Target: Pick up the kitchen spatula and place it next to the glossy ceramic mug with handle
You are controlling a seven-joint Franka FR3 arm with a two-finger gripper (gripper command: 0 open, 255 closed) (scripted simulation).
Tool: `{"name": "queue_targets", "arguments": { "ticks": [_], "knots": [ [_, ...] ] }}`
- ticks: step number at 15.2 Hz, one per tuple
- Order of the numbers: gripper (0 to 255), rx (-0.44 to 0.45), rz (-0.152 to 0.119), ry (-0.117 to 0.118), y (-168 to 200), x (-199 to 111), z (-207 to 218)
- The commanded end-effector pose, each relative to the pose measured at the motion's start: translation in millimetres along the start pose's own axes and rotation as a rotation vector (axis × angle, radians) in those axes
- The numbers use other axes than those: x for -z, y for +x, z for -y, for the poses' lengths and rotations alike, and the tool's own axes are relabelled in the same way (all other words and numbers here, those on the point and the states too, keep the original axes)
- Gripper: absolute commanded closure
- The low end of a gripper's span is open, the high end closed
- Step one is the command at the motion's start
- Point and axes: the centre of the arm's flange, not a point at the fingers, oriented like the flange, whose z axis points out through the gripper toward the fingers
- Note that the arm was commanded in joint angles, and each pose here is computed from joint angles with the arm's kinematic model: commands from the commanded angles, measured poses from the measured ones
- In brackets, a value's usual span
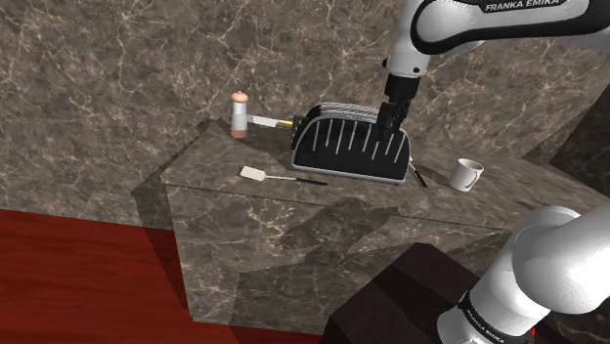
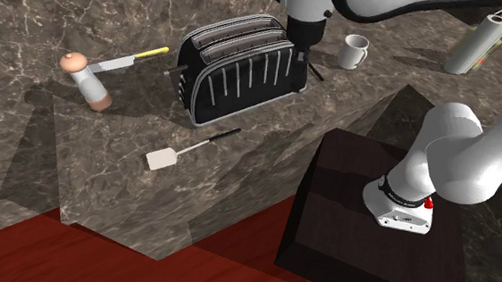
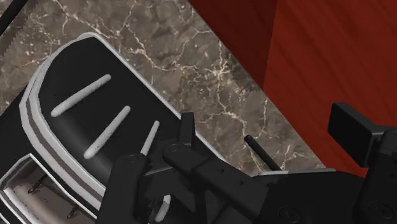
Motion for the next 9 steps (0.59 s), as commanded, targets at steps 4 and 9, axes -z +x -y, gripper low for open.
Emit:
{"name": "queue_targets", "arguments": {
  "ticks": [4,9],
  "knots": [
    [0,0.132,0.001,-0.005,57.9,-31.7,10.7],
    [0,0.262,0.002,-0.009,113.8,-62.0,29.0]
  ]
}}
